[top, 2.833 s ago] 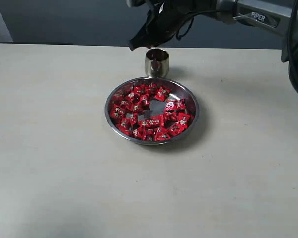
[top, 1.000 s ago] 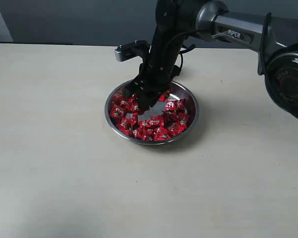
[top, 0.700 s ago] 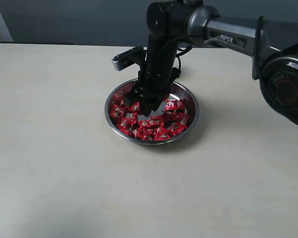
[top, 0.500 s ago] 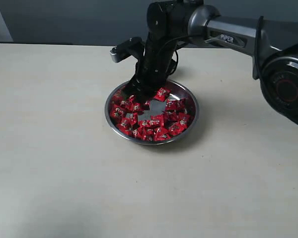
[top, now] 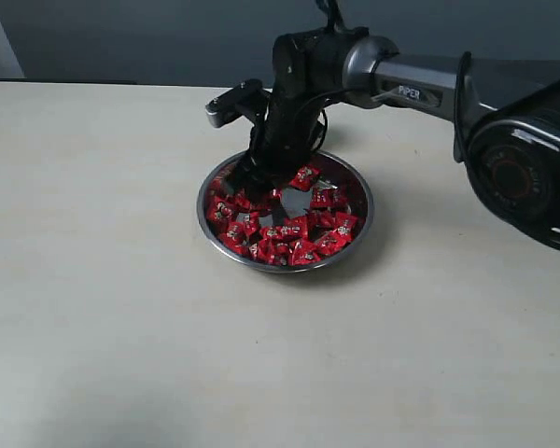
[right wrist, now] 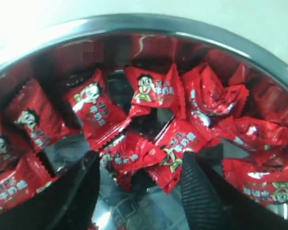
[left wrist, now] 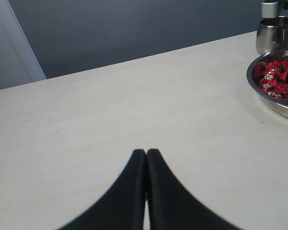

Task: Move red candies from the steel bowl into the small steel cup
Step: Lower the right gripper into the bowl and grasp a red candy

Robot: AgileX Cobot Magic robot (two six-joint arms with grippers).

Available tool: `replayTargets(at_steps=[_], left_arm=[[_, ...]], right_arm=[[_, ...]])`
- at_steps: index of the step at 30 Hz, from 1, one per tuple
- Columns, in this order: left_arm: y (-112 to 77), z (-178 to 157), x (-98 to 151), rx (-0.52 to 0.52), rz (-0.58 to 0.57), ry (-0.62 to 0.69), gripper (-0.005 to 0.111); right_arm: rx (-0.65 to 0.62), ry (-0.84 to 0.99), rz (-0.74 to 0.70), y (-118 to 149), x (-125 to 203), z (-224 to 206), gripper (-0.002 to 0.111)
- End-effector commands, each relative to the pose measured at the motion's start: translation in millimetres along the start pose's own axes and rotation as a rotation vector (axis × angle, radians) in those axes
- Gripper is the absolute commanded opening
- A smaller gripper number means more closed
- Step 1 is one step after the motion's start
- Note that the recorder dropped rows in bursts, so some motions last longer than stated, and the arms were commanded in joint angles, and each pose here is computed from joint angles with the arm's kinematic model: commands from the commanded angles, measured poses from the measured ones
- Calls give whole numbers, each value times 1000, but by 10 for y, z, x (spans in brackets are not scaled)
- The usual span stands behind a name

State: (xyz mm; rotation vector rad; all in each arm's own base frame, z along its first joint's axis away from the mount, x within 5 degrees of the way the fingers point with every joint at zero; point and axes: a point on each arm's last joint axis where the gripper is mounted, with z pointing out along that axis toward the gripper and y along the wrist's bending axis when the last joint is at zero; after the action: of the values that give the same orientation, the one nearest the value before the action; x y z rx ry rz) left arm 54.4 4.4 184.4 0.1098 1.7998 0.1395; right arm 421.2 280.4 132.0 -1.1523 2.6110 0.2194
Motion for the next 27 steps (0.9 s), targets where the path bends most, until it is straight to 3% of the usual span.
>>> replayTargets(at_steps=[1, 8, 19, 21, 26, 27], left_arm=[[1, -4, -11, -1, -3, -12, 0], [1, -4, -11, -1, -3, -12, 0], [1, -4, -11, -1, -3, -12, 0], [1, -4, -11, -1, -3, -12, 0], [1, -4, -11, -1, -3, -12, 0], [1, -4, -11, -1, -3, -12, 0]], right_arm=[[50, -47, 31, -48, -33, 48, 49], [76, -47, 62, -73, -32, 46, 49], [67, -14, 121, -63, 0, 47, 38], [67, -14, 121, -63, 0, 47, 31], [67, -14, 126, -63, 0, 47, -1], [67, -14, 126, -63, 0, 47, 0]])
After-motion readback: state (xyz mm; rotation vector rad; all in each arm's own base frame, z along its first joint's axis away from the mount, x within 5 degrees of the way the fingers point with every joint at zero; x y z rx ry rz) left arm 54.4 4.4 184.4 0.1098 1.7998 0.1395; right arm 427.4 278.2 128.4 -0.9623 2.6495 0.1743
